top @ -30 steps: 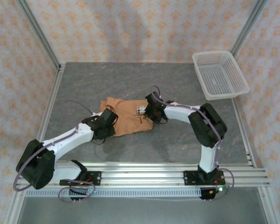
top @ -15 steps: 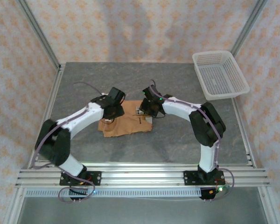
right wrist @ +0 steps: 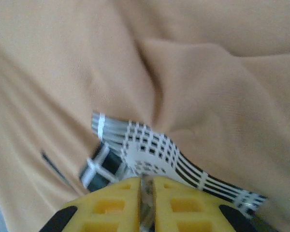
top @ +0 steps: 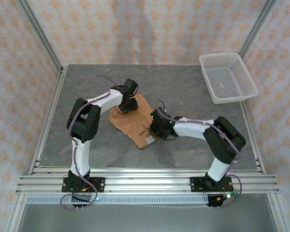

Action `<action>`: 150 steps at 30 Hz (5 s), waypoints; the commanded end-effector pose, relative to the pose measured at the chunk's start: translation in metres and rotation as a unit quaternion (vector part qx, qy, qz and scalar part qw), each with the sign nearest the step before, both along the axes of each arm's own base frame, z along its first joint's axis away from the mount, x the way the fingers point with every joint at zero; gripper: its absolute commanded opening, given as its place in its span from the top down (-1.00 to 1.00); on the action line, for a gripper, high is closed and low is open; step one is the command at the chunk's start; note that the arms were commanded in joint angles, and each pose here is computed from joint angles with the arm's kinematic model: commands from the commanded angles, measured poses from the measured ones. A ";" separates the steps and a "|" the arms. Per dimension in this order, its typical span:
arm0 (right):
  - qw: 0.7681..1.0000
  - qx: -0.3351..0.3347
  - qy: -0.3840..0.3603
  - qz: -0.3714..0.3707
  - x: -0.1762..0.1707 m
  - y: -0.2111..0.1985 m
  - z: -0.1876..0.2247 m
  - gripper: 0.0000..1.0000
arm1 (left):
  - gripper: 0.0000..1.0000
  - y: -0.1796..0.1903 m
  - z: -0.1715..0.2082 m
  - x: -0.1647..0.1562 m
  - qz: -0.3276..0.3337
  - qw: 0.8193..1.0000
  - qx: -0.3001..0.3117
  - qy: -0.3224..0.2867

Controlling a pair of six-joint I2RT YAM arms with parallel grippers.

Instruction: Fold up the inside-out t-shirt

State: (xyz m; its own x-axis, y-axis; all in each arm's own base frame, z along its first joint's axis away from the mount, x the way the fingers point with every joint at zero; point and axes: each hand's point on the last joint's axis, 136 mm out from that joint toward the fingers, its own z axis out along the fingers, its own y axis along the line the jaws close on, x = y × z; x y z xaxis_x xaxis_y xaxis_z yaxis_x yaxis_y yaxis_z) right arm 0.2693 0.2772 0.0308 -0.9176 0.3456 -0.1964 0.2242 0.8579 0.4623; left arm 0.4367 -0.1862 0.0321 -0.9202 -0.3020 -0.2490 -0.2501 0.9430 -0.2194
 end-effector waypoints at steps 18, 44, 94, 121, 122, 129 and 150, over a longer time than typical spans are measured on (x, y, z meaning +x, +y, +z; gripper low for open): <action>0.997 0.042 -0.059 0.024 0.132 0.001 0.073 0.66 | 0.36 -0.029 0.085 -0.097 0.003 0.986 -0.138 -0.098; 0.999 -0.014 -0.002 0.030 0.157 -0.016 0.050 0.37 | 0.34 -0.037 0.010 -0.192 -0.102 0.993 -0.056 0.010; 0.979 -0.150 -0.083 0.107 0.186 -0.030 0.021 -0.17 | 0.04 0.054 0.097 -0.042 0.024 0.986 -0.143 -0.081; 0.986 -0.117 -0.065 0.104 0.168 -0.011 0.000 0.75 | 0.04 0.066 0.014 -0.023 0.034 0.989 -0.140 -0.036; 0.986 -0.115 -0.065 0.105 0.167 -0.010 0.000 0.75 | 0.07 0.065 0.014 -0.018 0.036 0.988 -0.142 -0.040; 0.985 -0.109 -0.060 0.115 0.165 -0.008 -0.005 0.75 | 0.13 0.046 0.005 0.011 0.040 0.984 -0.167 -0.049; 0.988 -0.099 -0.053 0.108 0.169 -0.014 -0.011 0.82 | 1.00 0.009 -0.016 0.024 0.013 0.988 -0.154 -0.027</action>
State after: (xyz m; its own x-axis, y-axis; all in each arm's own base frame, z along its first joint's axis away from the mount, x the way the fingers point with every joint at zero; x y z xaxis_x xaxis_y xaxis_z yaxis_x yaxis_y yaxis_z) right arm 0.4431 0.2746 0.0298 -0.9257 0.0826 -0.3690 -0.0359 0.9522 0.3033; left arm 0.4557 -0.1587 0.0258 -0.8877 -0.4205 -0.1875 -0.2876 0.8244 -0.4875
